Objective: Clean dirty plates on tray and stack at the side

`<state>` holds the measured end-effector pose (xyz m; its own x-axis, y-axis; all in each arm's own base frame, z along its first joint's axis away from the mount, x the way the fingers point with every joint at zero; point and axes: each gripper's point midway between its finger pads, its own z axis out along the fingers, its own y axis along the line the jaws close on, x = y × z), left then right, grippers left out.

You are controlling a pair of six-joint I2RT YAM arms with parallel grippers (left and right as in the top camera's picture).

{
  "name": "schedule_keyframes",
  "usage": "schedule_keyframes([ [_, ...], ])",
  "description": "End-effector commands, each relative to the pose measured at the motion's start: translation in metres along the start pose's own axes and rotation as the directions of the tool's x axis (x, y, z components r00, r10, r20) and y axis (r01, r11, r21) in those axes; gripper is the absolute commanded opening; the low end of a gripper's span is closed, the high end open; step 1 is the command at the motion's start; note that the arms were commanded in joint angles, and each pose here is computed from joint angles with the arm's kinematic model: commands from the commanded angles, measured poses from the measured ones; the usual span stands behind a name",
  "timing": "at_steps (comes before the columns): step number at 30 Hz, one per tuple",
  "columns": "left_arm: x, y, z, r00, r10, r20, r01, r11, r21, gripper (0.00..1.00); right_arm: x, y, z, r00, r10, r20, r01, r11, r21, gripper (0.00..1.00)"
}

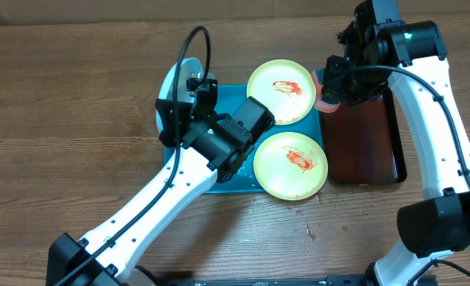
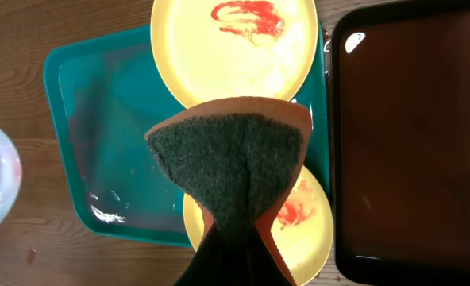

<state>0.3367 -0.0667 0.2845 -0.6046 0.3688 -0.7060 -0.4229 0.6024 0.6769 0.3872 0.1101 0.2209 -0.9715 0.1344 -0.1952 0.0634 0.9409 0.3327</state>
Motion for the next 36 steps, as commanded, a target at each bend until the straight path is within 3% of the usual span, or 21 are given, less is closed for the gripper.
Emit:
schedule_keyframes([
  [1, -0.017, 0.023, -0.006, 0.994, -0.086, 0.070, 0.091, 0.993, -0.071, 0.04, -0.004, 0.001, -0.008, 1.000, -0.006, 0.029, 0.006, 1.000, 0.002, 0.04],
  [11, -0.012, 0.014, -0.004, 0.994, -0.104, 0.035, 0.104, 0.994, -0.024, 0.04, -0.001, 0.000, -0.008, 1.000, -0.003, 0.018, 0.003, 1.000, 0.005, 0.04],
  [17, 0.028, -0.039, 0.005, 0.970, -0.048, -0.239, 0.118, 0.950, 0.288, 0.04, -0.001, 0.000, -0.008, 1.000, -0.003, 0.019, 0.003, 1.000, 0.005, 0.04],
  [23, 0.060, -0.079, 0.014, 0.876, 0.089, -0.475, 0.245, 0.765, 0.596, 0.04, -0.002, -0.001, -0.008, 1.000, -0.004, 0.024, 0.004, 1.000, 0.016, 0.04],
  [29, 0.085, -0.058, 0.059, 0.742, 0.041, -0.669, 0.485, 0.657, 0.578, 0.04, -0.002, -0.001, -0.008, 1.000, -0.004, 0.024, 0.004, 1.000, 0.015, 0.04],
  [36, 0.124, 0.001, 0.124, 0.565, -0.147, -0.812, 0.681, 0.640, 0.357, 0.04, -0.002, -0.001, -0.008, 1.000, -0.004, 0.023, 0.004, 1.000, 0.016, 0.04],
])
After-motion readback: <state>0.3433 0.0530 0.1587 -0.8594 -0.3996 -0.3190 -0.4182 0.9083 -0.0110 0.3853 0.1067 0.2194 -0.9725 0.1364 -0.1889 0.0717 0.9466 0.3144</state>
